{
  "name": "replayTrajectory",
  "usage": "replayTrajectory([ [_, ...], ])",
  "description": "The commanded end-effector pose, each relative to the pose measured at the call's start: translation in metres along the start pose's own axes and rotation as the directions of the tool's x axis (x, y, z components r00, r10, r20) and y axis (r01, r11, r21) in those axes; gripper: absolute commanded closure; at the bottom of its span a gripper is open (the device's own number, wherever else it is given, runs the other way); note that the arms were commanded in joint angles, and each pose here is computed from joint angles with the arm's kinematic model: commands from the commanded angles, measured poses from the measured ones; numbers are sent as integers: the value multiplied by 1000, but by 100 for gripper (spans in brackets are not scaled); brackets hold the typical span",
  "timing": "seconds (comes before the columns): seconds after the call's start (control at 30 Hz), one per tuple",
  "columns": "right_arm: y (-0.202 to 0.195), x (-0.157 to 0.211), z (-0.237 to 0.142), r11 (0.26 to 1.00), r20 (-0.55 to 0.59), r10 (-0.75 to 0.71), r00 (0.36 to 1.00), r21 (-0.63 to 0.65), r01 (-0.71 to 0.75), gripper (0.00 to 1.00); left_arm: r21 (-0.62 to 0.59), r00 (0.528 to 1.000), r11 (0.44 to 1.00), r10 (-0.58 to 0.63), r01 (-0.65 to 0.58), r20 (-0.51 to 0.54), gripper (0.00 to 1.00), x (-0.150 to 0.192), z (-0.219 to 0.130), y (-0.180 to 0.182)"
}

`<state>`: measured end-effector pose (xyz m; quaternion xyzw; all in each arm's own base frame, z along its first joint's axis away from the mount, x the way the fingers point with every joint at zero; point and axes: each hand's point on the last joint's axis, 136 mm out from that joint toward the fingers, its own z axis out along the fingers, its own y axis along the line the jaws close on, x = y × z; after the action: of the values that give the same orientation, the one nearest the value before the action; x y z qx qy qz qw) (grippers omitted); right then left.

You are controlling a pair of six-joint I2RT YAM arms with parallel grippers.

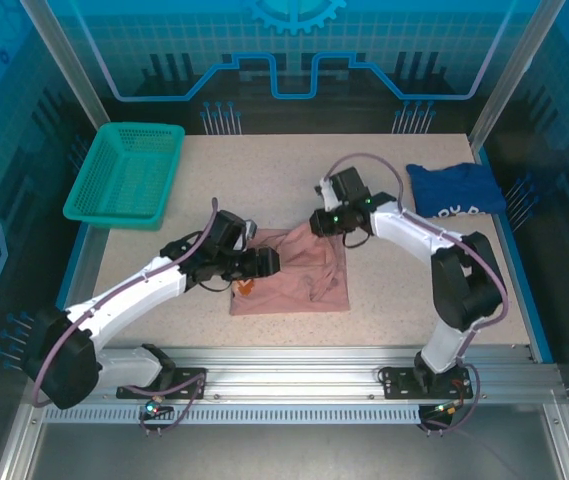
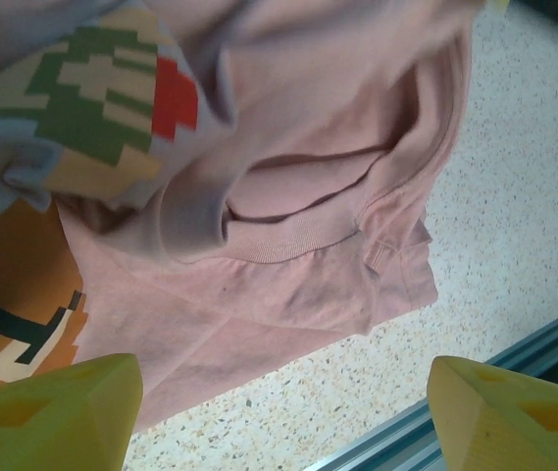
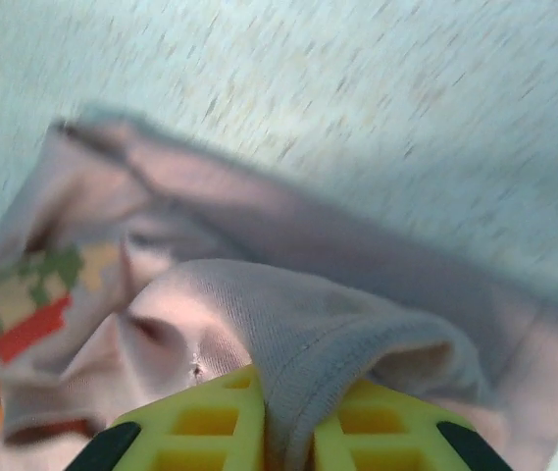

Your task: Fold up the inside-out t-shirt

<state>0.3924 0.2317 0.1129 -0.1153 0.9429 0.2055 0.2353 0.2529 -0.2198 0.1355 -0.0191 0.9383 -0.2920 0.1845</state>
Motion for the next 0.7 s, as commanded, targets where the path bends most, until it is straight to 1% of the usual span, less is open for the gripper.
replayTrajectory([
  [0.0, -50, 5, 21, 984, -98, 134, 986, 135, -120, 79, 124, 993, 986, 103, -108, 50, 23, -2, -6, -27],
  [0.1, -54, -10, 32, 982, -115, 162, 980, 111, -150, 65, 134, 979, 970, 197, -201, 44, 22, 5, 1, -38],
  [0.2, -52, -22, 24, 986, -115, 149, 982, 92, -139, 57, 119, 957, 949, 290, -291, 23, 22, 12, 12, -46],
  [0.3, -51, -19, 2, 989, -108, 130, 986, 87, -121, 53, 121, 926, 920, 377, -374, -3, 22, 21, 25, -59],
  [0.4, -54, -3, -22, 988, -94, 133, 987, 87, -125, 50, 73, 899, 900, 434, -429, -61, 22, 30, 48, -62],
  [0.57, -73, 30, -49, 978, -82, 185, 979, 112, -175, 48, -17, 882, 892, 443, -452, -161, 28, 36, 87, -61],
  [0.67, -80, 44, -57, 973, -81, 211, 974, 115, -201, 48, -63, 862, 873, 463, -484, -208, 32, 42, 104, -57],
])
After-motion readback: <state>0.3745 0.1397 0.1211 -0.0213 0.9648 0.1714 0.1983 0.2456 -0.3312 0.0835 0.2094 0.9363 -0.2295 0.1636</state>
